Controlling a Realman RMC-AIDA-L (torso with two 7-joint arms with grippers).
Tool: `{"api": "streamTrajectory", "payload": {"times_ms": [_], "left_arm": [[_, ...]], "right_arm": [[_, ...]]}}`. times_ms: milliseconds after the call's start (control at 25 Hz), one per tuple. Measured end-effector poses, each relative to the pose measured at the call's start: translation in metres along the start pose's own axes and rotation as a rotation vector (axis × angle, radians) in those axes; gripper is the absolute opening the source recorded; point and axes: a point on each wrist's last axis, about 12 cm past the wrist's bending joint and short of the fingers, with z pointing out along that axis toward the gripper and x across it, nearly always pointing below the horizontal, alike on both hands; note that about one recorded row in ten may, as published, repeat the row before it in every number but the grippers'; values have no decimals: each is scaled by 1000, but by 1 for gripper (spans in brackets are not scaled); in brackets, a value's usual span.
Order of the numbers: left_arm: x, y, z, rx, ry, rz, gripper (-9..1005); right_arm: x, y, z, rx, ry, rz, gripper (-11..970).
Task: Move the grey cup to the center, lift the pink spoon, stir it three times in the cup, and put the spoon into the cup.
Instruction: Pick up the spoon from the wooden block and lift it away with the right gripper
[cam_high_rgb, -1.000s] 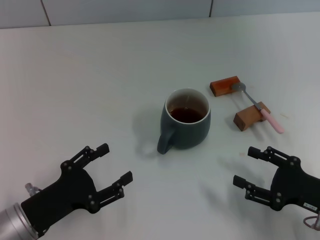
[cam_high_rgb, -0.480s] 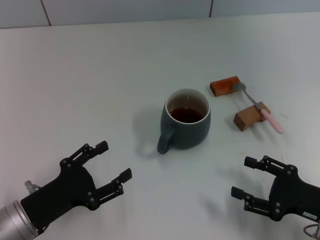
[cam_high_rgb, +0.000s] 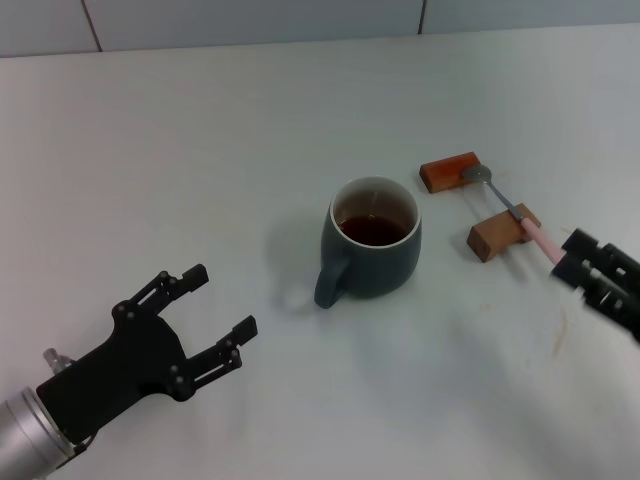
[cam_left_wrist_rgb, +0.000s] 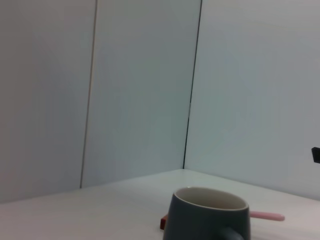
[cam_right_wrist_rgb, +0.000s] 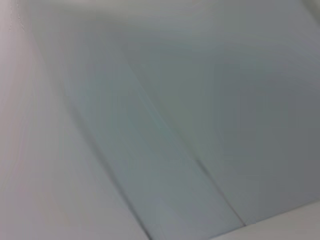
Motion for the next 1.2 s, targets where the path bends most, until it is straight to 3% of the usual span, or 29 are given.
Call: {"api": "streamTrajectory", "payload": {"times_ms": [240, 440, 760, 1200], "left_arm": [[-2, 2, 0, -13, -15, 0, 845], [-4, 3, -1, -20, -26, 2, 846], [-5, 4, -2, -20, -32, 4, 846], [-5, 5, -4, -45, -45, 0, 846]], "right_arm": [[-2, -10, -3, 104, -96, 465, 695], [9, -17, -14, 219, -144, 751, 694], [18, -22, -26, 318, -197, 894, 691], [27, -32, -11, 377, -138, 950, 687]]}}
